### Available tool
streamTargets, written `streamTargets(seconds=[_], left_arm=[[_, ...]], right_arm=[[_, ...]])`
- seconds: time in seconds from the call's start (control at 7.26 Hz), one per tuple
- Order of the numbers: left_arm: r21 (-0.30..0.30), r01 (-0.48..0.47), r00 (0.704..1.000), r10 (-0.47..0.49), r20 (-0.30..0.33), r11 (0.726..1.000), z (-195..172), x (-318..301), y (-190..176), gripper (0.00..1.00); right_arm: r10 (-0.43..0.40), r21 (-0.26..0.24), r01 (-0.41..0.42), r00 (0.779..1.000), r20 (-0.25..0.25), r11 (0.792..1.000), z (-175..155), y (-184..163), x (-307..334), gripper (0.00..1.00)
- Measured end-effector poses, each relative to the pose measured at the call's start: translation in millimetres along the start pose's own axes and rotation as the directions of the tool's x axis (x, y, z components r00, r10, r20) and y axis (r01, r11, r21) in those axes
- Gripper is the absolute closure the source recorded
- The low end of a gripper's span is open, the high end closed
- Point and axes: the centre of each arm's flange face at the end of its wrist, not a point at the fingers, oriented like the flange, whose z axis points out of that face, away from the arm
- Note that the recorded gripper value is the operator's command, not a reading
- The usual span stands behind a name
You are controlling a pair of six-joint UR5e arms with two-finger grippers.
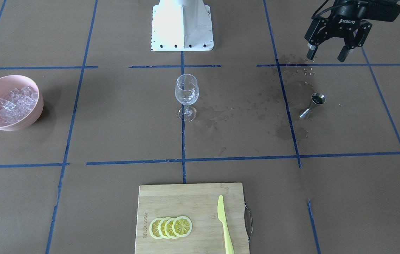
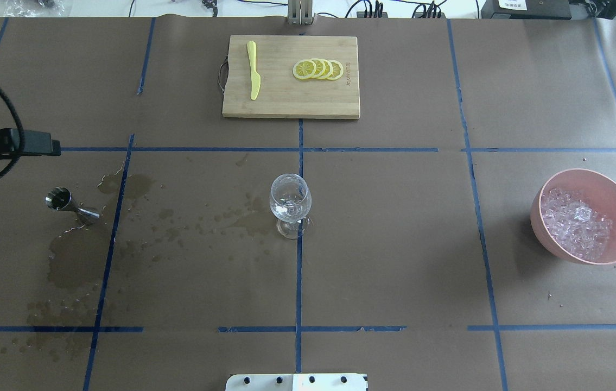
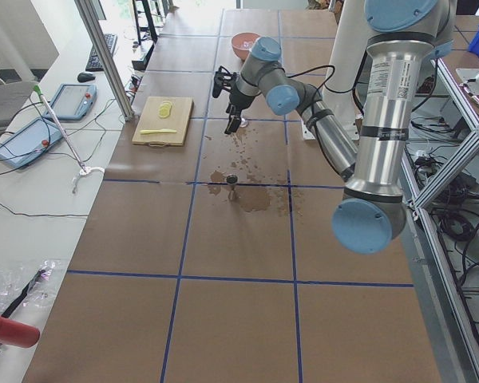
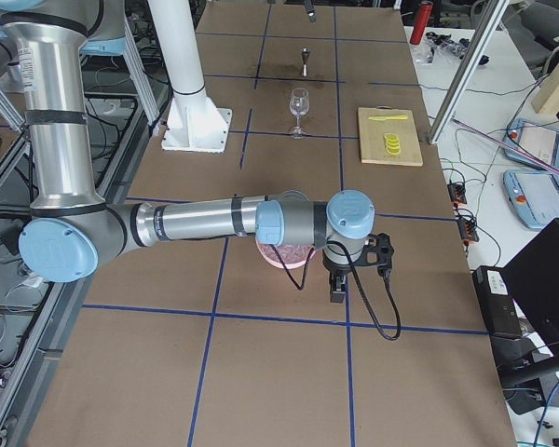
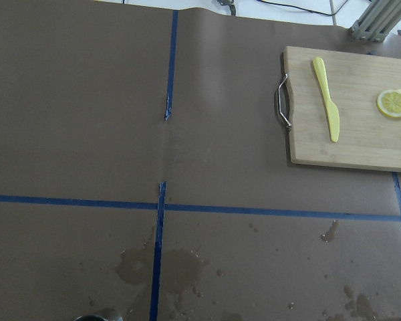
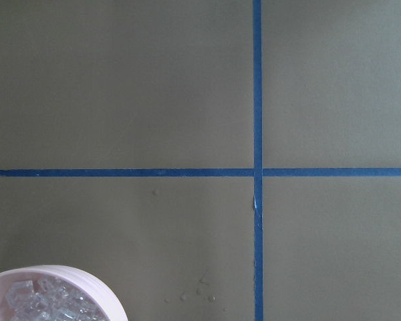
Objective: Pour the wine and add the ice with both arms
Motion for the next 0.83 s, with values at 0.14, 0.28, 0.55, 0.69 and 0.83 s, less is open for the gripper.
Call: streamTargets(seconds=[0.14, 0.28, 0.55, 0.69, 0.83], left_arm=[[0.044, -0.008, 1.0, 0.008, -0.008, 0.999, -6.3, -26.7, 19.4, 0.0], [0.089, -0.016, 1.0, 0.017, -0.003, 0.996, -9.5, -48.0, 35.0, 0.0], [0.155, 0.003, 0.999, -0.011, 0.048, 0.988, 15.1, -57.3, 67.5, 0.01], [0.182, 0.029, 0.996, -0.042, 0.073, 0.983, 39.8, -51.7, 90.8, 0.01], [0.216, 0.051, 0.994, -0.072, 0.088, 0.975, 62.9, -45.5, 116.5, 0.01]], right_arm=[[-0.011, -0.002, 0.011, 1.0, 0.0, 1.0, 1.0, -1.0, -5.8, 0.0], [-0.018, 0.005, 0.018, 1.0, 0.002, 1.0, -2.3, -1.6, -12.6, 0.0], [0.01, 0.02, -0.01, 1.0, 0.008, 1.0, -9.5, -2.0, -22.6, 0.0], [0.016, 0.025, -0.016, 1.0, 0.009, 1.0, -12.1, -2.0, -26.2, 0.0], [0.017, 0.029, -0.018, 1.0, 0.01, 0.999, -13.7, -2.1, -28.2, 0.0]])
